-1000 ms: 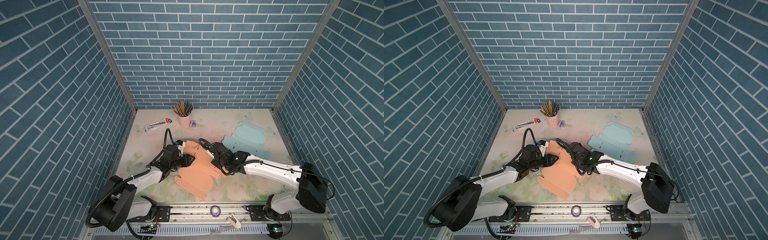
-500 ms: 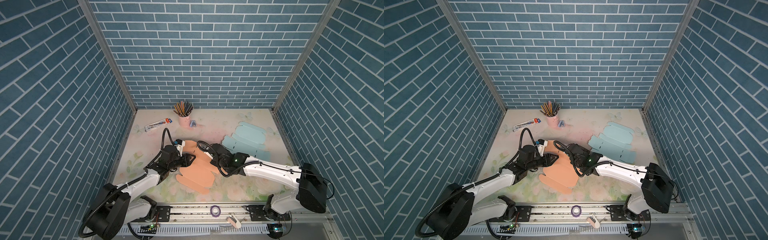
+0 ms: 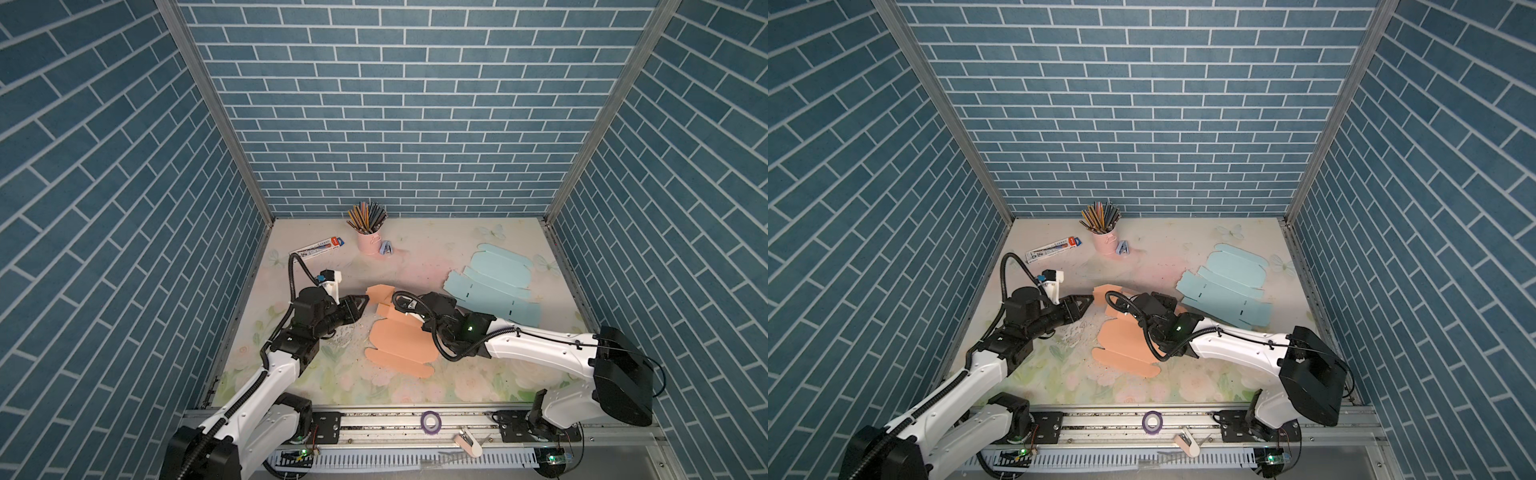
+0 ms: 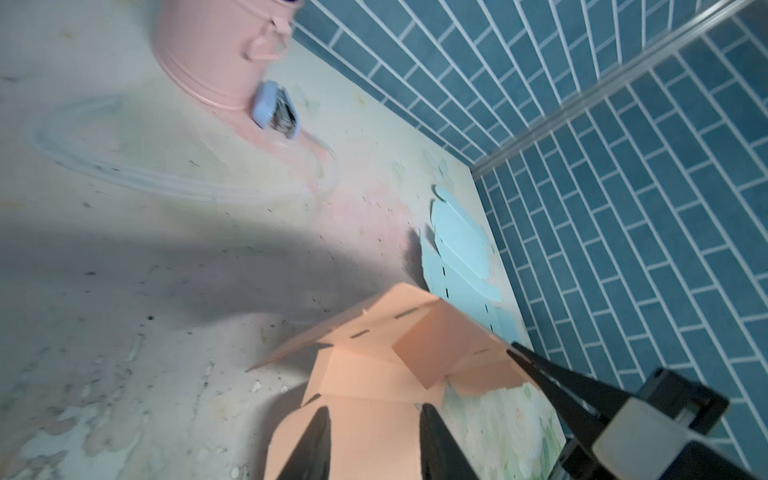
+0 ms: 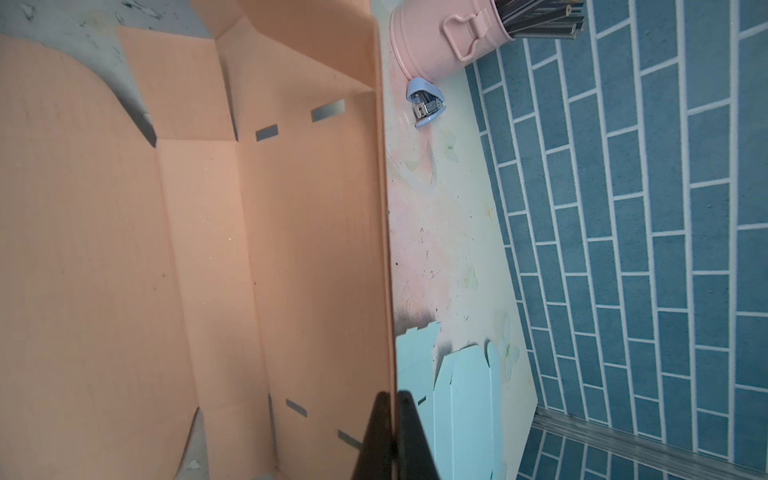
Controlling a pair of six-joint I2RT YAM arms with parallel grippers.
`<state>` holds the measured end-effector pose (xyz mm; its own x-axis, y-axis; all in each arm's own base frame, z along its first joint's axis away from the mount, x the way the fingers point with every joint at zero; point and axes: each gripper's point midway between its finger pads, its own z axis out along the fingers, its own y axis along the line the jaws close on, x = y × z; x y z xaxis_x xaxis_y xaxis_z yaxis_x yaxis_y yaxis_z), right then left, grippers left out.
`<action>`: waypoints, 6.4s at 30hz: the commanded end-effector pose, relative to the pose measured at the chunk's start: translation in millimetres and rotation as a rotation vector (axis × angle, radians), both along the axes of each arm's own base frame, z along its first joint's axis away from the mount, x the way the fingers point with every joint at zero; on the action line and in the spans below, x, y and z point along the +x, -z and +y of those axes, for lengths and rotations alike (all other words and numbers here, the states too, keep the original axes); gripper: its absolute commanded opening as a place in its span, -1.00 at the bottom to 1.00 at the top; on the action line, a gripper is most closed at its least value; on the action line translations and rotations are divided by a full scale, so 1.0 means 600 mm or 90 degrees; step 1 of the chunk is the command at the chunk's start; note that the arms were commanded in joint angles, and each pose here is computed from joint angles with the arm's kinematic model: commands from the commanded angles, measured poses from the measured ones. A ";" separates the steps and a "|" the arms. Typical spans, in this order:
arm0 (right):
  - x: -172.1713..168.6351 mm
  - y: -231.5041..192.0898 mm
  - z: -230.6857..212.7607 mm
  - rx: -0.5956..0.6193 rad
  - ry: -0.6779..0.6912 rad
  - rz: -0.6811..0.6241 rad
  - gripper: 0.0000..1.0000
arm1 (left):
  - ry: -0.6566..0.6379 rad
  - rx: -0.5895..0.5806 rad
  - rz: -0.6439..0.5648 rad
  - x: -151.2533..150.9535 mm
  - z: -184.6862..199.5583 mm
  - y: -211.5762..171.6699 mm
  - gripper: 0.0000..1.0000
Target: Fold the paper box
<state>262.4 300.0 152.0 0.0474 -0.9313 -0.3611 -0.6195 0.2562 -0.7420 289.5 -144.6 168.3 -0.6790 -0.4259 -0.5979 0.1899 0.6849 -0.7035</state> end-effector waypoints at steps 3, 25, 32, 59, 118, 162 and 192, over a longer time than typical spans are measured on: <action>0.004 0.007 0.016 -0.055 -0.026 -0.043 -1.00 | -0.056 0.000 0.020 0.039 0.043 -0.014 -0.29; -0.010 0.041 0.046 -0.124 -0.081 -0.111 -1.00 | 0.029 0.066 0.111 0.105 0.007 0.144 -0.36; -0.009 0.059 0.043 -0.170 -0.089 -0.134 -1.00 | 0.069 0.062 0.113 0.059 -0.020 0.156 -0.34; -0.031 0.050 0.057 -0.152 -0.117 -0.169 -1.00 | 0.162 0.093 0.044 -0.056 -0.066 0.161 -0.17; -0.207 -0.077 0.074 0.299 -0.087 0.175 0.35 | 0.134 0.296 -0.166 -0.055 -0.072 0.139 -0.61; -0.064 0.059 0.150 0.517 0.184 0.775 -0.19 | 0.112 0.313 -0.181 -0.034 -0.076 0.155 -0.55; -0.082 0.091 0.157 0.548 0.241 0.832 -0.31 | 0.102 0.313 -0.201 -0.031 -0.073 0.162 -0.37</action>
<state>222.1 396.2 115.1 -0.8388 -0.3253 -0.4365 -0.5433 0.5509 0.6334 269.2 -185.9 67.1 -0.4988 0.0545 -0.8650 0.4537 0.8668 -0.2071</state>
